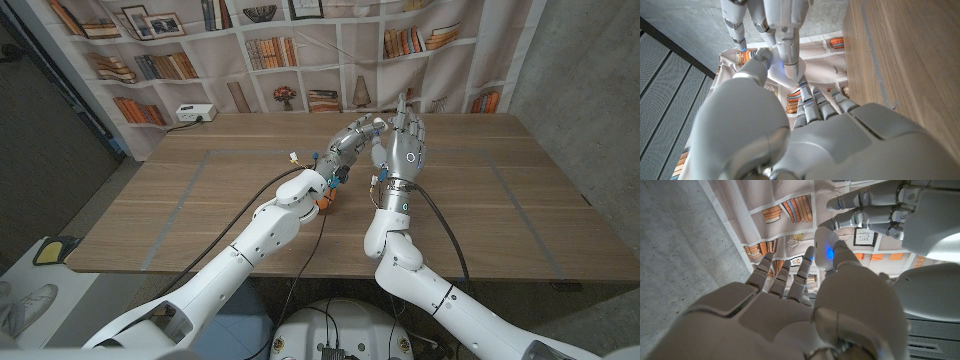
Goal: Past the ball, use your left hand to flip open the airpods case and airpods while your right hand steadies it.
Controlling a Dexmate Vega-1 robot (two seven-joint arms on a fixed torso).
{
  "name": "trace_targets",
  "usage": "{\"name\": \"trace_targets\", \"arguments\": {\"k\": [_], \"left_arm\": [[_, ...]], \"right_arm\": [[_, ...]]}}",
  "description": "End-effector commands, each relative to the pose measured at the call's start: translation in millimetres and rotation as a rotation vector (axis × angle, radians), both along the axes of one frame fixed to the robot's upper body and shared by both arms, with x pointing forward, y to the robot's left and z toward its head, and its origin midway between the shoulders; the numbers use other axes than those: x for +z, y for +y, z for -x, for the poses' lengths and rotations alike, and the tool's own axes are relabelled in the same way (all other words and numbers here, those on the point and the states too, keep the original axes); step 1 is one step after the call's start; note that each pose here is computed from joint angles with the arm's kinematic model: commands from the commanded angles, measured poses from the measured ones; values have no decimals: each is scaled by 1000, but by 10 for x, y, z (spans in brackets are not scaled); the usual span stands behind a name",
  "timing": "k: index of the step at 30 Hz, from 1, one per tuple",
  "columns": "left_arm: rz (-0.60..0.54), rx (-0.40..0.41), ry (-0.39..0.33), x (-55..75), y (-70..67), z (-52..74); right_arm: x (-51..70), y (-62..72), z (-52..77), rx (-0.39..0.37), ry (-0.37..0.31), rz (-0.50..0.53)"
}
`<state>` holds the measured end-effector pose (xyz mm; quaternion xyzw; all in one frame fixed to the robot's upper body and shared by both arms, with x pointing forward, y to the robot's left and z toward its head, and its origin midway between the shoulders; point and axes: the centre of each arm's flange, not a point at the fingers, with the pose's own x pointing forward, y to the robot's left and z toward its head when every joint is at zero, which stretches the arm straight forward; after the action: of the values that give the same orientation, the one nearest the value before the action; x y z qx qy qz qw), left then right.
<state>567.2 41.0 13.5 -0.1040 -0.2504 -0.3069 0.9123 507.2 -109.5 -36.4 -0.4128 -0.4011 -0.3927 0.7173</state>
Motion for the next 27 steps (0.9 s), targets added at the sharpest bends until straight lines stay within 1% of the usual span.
{"name": "trace_targets", "arguments": {"k": [1,5,12,27], "left_arm": [[-4,-11,0,-19,-30,21],[-7,-8,-3,-24,-33,26],[-7,-16,13,-62,-38,21],[-4,-23,21,-79,-38,9]], "right_arm": [[-20,-19,-7,9,5,-6],[-26,-26,-4,7,7,-8],[-44,-34,11,12,1,-12],[-43,-35,5,35,-11,-11]]}}
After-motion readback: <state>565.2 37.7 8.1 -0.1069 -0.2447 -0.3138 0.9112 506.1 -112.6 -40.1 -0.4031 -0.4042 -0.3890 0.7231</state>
